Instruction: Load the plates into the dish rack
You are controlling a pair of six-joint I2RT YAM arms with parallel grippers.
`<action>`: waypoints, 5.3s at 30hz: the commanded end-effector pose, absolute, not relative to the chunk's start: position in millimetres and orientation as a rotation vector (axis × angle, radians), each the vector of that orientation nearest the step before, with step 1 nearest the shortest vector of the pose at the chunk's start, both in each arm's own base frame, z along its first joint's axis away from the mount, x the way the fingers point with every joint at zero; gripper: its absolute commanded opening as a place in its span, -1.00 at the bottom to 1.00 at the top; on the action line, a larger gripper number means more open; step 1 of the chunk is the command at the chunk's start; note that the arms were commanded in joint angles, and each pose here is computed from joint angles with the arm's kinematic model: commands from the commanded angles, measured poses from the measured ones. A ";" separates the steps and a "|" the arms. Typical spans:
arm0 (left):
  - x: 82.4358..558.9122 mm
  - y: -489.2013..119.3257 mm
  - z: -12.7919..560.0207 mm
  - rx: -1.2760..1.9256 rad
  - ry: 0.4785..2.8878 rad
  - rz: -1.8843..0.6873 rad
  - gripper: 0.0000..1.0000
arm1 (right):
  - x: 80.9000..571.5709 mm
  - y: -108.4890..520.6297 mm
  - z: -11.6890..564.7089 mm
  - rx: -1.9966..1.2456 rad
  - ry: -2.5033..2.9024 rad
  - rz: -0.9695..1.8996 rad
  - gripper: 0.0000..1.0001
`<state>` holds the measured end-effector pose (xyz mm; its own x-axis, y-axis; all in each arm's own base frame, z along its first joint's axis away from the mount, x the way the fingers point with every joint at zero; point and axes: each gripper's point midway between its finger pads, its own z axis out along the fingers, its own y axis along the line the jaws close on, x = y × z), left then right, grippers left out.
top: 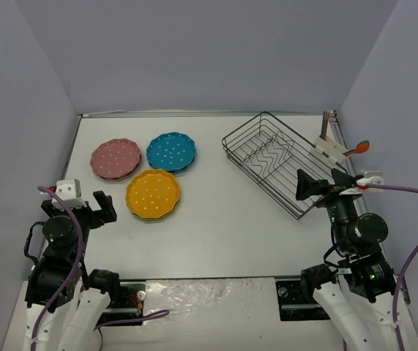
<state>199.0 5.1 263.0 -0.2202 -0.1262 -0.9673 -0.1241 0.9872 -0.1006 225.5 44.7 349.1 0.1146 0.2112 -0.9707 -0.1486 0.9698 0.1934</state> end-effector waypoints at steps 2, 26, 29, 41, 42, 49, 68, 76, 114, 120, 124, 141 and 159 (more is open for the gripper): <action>210.4 -1.1 282.2 -0.215 1.732 -0.061 0.94 | 231.0 48.7 372.1 0.090 1.366 0.316 1.00; 273.9 -55.7 168.8 -0.291 2.351 -0.228 0.94 | 305.5 237.8 280.0 -0.194 1.794 0.802 1.00; 281.0 -56.6 168.6 -0.248 2.365 -0.227 0.88 | 306.9 276.6 260.2 -0.223 1.811 0.848 1.00; 322.2 -36.8 155.9 -0.110 2.386 -0.111 0.66 | 304.0 347.7 204.9 -0.350 1.908 0.918 1.00; 324.6 -34.2 152.3 -0.113 2.398 -0.105 0.66 | 302.8 347.8 204.1 -0.353 1.906 0.921 1.00; 350.8 -32.8 123.8 -0.057 2.505 -0.115 0.47 | 289.3 348.4 197.0 -0.393 1.886 0.958 1.00; 374.3 -23.4 74.7 -0.064 2.628 -0.163 -0.16 | 275.5 343.7 199.3 -0.433 1.852 0.986 1.00; 370.5 -27.4 73.9 -0.080 2.651 -0.194 -0.75 | 275.1 343.6 201.3 -0.426 1.852 0.988 1.00; 315.3 -108.6 154.3 -0.891 2.232 -1.000 -1.00 | 285.2 377.6 128.2 0.102 2.150 1.169 1.00; 313.0 -112.7 162.5 -0.967 2.150 -1.083 -1.00 | 282.8 381.5 112.1 0.154 2.200 1.187 1.00; 308.5 -114.9 165.9 -0.996 2.114 -1.128 -1.00 | 283.1 385.5 108.7 0.170 2.204 1.213 0.99; 300.1 -123.1 178.9 -1.071 1.987 -1.297 -1.00 | 280.5 399.4 103.5 0.202 2.201 1.339 0.91; 288.4 -94.9 137.9 -0.872 2.275 -0.817 -0.36 | 292.1 365.5 104.8 0.143 2.210 1.062 0.91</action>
<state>282.2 -110.4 129.2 -0.5737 -0.8151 -0.0799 -0.4512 0.3959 -0.7998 271.3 379.6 62.0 -0.8591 0.3555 -0.3683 -0.0880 0.6062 0.7904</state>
